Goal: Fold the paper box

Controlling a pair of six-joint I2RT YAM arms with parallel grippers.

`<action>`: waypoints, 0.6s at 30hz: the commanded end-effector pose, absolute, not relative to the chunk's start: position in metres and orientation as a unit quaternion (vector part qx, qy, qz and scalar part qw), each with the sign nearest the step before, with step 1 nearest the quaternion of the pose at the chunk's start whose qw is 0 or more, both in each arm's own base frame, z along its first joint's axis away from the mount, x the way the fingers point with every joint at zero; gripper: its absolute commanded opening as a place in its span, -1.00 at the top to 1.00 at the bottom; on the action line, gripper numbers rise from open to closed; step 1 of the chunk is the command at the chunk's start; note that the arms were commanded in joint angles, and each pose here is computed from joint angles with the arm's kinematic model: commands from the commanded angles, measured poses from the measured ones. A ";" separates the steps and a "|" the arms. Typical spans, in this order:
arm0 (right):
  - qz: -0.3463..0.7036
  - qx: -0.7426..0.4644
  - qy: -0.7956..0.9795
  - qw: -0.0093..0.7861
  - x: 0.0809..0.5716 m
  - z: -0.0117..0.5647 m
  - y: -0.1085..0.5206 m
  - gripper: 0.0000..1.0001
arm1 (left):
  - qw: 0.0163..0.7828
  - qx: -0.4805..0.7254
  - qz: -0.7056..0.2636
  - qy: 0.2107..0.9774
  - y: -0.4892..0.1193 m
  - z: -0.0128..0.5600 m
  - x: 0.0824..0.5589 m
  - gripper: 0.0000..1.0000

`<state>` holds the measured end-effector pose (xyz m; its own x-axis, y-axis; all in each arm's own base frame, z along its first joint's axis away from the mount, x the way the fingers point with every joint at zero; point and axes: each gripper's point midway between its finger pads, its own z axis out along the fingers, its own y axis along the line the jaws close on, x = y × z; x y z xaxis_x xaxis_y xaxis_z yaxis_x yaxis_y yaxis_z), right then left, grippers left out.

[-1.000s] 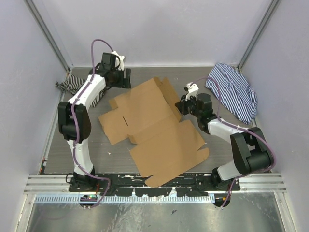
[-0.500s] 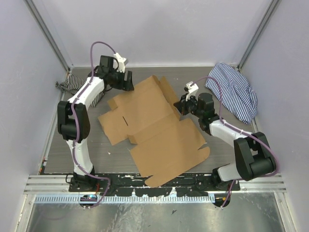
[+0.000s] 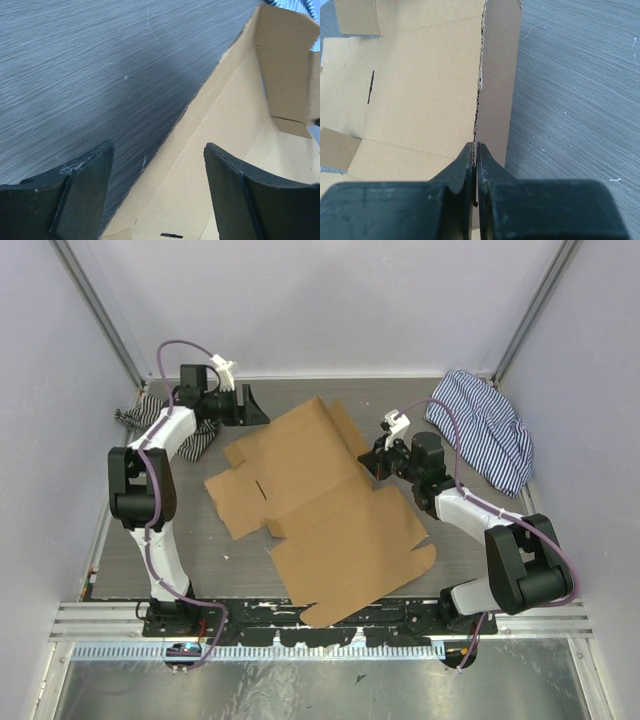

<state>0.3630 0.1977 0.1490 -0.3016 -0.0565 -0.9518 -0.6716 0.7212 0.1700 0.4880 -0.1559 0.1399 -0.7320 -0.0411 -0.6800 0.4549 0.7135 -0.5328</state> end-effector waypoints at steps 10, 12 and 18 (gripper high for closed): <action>0.309 -0.265 0.724 0.557 0.361 0.180 0.207 0.97 | 0.325 0.164 -0.373 0.853 -0.185 0.122 0.476 -0.50; 0.307 -0.263 0.725 0.557 0.361 0.180 0.206 0.97 | 0.322 0.158 -0.369 0.857 -0.184 0.119 0.476 -0.45; 0.304 -0.256 0.730 0.556 0.364 0.178 0.204 0.97 | 0.334 0.174 -0.360 0.854 -0.191 0.127 0.471 -0.34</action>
